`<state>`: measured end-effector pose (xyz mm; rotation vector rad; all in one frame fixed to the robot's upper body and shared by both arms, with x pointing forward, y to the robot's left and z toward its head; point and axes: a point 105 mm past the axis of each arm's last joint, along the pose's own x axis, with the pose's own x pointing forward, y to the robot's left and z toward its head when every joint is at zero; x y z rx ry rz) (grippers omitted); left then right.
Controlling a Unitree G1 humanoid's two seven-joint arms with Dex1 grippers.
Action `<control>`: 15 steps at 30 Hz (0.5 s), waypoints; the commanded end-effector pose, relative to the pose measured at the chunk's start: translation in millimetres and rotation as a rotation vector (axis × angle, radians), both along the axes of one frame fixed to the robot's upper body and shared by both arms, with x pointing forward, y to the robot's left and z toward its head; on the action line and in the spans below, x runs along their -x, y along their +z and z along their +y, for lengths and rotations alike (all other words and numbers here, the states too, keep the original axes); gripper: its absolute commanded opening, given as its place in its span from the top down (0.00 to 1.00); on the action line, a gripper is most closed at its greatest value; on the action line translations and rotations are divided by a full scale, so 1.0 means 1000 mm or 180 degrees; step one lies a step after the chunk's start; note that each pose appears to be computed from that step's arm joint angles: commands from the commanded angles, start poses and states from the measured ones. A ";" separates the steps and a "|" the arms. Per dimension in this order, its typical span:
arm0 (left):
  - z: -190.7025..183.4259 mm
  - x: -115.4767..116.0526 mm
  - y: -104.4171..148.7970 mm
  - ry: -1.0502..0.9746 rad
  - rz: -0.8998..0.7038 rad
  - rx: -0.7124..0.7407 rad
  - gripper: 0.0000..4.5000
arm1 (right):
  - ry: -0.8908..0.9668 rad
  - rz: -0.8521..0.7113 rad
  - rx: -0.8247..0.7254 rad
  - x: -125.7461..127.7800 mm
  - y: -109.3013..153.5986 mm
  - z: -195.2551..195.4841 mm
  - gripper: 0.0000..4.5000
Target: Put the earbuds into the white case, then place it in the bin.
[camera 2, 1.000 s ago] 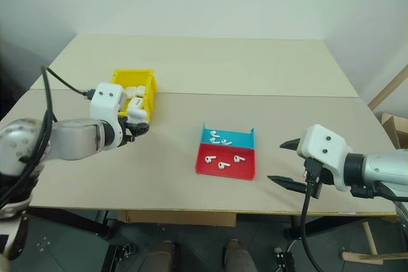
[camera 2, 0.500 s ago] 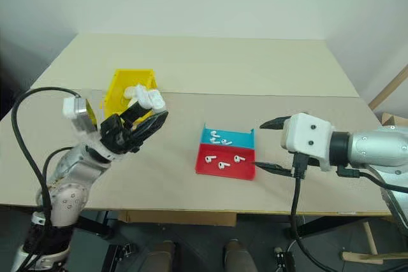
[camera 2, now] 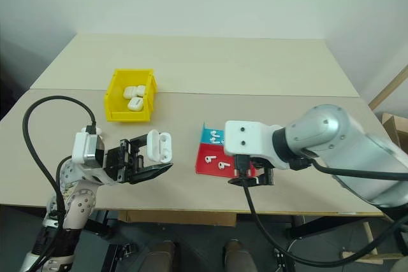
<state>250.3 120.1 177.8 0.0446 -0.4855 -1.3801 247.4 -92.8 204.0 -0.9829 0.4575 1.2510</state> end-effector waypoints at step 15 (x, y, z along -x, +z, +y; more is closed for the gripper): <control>0.003 0.017 0.003 -0.0107 -0.0273 0.0029 0.38 | -0.0259 -0.0061 0.0715 -0.046 -0.031 0.002 0.24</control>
